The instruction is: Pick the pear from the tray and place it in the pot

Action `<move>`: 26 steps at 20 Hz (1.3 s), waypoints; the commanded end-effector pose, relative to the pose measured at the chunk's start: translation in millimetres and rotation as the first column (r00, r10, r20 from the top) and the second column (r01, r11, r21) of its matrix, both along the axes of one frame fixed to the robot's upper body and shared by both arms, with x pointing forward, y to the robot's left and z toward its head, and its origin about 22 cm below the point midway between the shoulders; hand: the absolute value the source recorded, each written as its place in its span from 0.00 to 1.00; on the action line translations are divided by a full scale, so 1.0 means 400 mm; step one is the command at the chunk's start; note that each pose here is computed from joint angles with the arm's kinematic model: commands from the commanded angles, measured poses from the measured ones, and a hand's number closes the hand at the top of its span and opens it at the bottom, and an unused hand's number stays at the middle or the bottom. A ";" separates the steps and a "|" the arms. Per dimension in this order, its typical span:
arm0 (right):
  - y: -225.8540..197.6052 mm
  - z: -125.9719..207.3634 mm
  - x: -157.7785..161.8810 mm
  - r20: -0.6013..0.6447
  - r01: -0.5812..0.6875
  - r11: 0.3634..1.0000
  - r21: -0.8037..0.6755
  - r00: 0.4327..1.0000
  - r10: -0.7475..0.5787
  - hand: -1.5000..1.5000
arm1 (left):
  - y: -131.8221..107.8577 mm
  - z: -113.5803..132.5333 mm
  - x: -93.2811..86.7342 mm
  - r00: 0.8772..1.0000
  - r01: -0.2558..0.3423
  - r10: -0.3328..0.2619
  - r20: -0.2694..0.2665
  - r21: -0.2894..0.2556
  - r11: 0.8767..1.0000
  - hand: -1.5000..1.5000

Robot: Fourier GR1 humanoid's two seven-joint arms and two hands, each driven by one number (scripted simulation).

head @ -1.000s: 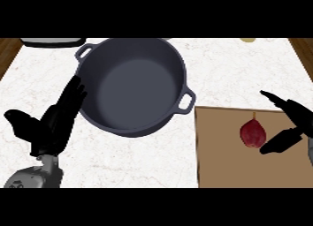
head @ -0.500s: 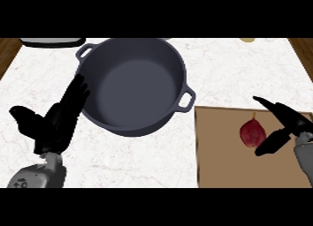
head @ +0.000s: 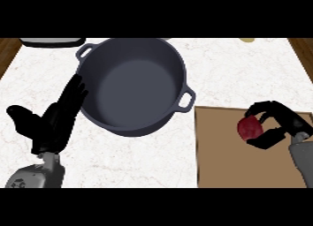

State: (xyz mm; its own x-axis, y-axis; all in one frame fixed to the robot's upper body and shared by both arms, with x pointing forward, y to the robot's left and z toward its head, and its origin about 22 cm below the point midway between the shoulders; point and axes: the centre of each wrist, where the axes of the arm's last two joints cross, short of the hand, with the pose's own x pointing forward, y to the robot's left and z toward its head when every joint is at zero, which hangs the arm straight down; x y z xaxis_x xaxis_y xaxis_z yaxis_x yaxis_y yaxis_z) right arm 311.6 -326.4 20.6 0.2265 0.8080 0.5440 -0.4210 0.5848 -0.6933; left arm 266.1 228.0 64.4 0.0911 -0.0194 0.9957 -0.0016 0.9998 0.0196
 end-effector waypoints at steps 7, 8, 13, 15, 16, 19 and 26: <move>0.161 -0.017 -0.023 0.041 0.125 0.992 -0.017 0.991 -0.125 1.00 | 0.025 0.042 -0.001 1.000 -0.014 0.015 0.002 -0.013 1.000 0.50; 0.235 -0.027 0.020 0.024 0.218 0.975 -0.037 0.976 -0.218 1.00 | -0.003 0.022 -0.001 1.000 0.001 -0.001 -0.009 -0.009 1.000 0.50; 0.345 -0.095 -0.037 -0.030 0.462 0.875 -0.143 0.882 -0.471 1.00 | 0.008 0.001 -0.008 0.999 -0.012 0.013 -0.030 0.004 1.000 0.50; 0.379 -0.077 -0.038 0.027 0.520 0.827 -0.212 0.849 -0.527 1.00 | 0.003 0.003 -0.008 0.999 -0.001 0.001 -0.032 0.004 1.000 0.50; 0.395 -0.056 -0.031 0.081 0.559 0.796 -0.232 0.827 -0.557 1.00 | 0.004 0.004 -0.009 1.000 -0.004 0.004 -0.023 0.006 1.000 0.50; 0.446 -0.012 -0.030 0.209 0.656 0.702 -0.277 0.755 -0.622 1.00 | 0.008 -0.003 -0.010 0.999 -0.012 0.013 -0.038 0.012 1.000 0.50; 0.610 0.155 -0.048 0.458 0.719 0.656 -0.230 0.675 -0.579 1.00 | -0.009 -0.009 0.003 0.999 0.002 -0.002 -0.048 0.006 1.000 0.50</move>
State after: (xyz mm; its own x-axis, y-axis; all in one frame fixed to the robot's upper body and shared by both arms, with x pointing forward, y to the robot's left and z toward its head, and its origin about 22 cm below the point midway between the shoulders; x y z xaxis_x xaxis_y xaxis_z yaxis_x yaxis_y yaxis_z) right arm 298.7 -116.8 47.5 0.5891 0.7346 0.3367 0.1179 0.3341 -0.9351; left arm 264.0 227.0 61.9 0.1322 -0.0256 0.9909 0.0016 0.9997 0.0257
